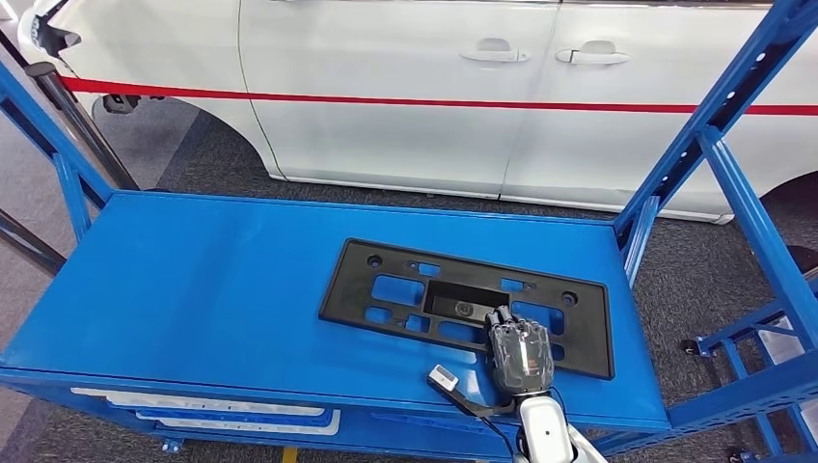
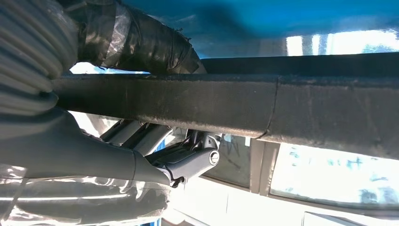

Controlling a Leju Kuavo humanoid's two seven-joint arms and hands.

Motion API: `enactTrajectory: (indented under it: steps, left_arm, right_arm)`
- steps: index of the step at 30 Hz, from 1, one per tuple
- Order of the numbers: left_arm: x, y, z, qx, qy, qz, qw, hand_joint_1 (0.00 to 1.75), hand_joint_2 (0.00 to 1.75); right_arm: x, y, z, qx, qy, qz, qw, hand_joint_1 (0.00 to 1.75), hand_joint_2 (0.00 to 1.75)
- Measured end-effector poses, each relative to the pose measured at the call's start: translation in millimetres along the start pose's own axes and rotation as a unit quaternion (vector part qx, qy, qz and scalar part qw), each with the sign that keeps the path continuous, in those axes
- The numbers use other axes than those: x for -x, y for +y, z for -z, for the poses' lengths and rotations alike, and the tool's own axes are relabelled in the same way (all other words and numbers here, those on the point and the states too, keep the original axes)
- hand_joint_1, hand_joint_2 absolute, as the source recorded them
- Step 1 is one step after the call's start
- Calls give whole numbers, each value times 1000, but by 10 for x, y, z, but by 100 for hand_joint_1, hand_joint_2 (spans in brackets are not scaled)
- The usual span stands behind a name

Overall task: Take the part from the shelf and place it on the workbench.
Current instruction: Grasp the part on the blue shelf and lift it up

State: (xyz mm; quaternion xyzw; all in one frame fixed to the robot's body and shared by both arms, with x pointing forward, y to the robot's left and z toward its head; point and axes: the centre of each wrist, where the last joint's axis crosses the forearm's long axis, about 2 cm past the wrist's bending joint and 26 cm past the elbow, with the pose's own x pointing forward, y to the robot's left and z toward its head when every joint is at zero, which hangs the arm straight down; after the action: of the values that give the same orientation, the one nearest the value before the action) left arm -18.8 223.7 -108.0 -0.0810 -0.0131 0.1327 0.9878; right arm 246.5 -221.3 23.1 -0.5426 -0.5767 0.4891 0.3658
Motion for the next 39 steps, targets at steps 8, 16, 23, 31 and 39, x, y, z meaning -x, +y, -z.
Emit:
enactTrajectory:
  steps: [8,16,23,31,39]
  left_arm:
    - [9,-21,0,3,0,-1,1000,0,175]
    - [42,-74,-1,5,-1,-17,1000,0,175]
    - [37,-104,-2,1,-2,-20,1000,0,175]
    - [15,-108,-1,0,-1,-11,1000,0,175]
    - [-23,-120,0,0,-4,-7,1000,0,175]
  right_arm:
    - [19,-51,-65,11,-2,6,1000,175,175]
    - [-112,-553,-313,99,-194,96,971,175,175]
    - [-135,-1275,-332,257,-260,147,919,175,175]
    - [11,-1526,-337,317,-215,142,913,175,175]
    - [74,-1772,-334,366,-198,145,898,175,175]
